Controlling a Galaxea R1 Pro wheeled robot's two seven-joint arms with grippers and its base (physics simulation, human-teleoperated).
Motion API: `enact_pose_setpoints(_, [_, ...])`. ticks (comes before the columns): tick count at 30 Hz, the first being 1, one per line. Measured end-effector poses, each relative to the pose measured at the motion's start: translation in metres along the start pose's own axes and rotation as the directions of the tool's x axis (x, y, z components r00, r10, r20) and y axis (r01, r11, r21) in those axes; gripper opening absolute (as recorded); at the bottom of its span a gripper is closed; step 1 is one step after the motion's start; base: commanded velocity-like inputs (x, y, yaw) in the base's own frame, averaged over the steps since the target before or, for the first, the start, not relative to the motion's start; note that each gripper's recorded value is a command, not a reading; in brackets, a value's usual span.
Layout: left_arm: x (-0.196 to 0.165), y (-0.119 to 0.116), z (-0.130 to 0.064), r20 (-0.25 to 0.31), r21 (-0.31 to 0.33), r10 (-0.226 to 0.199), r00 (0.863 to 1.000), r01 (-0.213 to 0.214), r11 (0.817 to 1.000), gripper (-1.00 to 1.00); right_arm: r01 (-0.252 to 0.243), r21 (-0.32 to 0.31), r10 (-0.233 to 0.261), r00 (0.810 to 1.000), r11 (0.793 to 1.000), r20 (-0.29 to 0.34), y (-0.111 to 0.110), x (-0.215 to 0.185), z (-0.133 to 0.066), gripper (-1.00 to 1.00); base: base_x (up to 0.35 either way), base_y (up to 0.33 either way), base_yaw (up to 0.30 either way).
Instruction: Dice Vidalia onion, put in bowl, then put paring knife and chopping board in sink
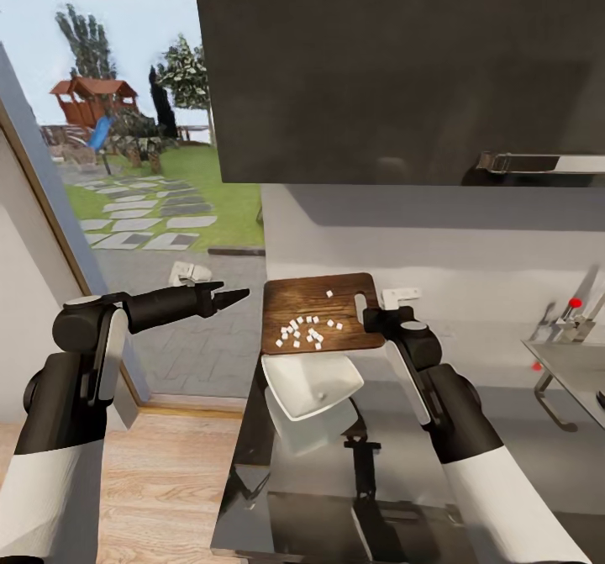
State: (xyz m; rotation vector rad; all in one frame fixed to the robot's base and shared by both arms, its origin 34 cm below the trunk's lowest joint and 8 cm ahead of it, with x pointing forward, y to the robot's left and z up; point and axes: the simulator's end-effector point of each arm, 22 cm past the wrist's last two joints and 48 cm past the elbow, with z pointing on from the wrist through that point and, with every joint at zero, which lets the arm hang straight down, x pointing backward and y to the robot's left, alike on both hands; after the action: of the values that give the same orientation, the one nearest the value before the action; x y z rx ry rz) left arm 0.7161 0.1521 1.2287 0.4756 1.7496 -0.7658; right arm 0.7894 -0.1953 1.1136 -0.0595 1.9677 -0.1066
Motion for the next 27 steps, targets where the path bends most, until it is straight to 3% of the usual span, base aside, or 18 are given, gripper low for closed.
enact_pose_setpoints(8, [0.000,0.000,0.000,0.000,0.001,-0.001,1.000,0.001,1.000,1.00,0.000,0.010,0.000,1.000,1.000,-0.002,-0.006,0.001,0.001,-1.00,0.000,0.000,0.000])
enact_pose_setpoints(15, [0.000,0.000,0.000,0.000,0.001,-0.001,1.000,0.001,1.000,1.00,-0.035,0.033,0.035,0.999,0.999,-0.006,-0.022,0.002,0.003,-1.00,0.000,0.000,0.000])
enact_pose_setpoints(27, [0.000,-0.001,0.000,0.001,0.001,-0.001,1.000,0.001,1.000,1.00,-0.042,0.035,0.042,0.999,0.999,-0.007,-0.024,0.002,0.003,-1.00,0.000,0.000,0.000])
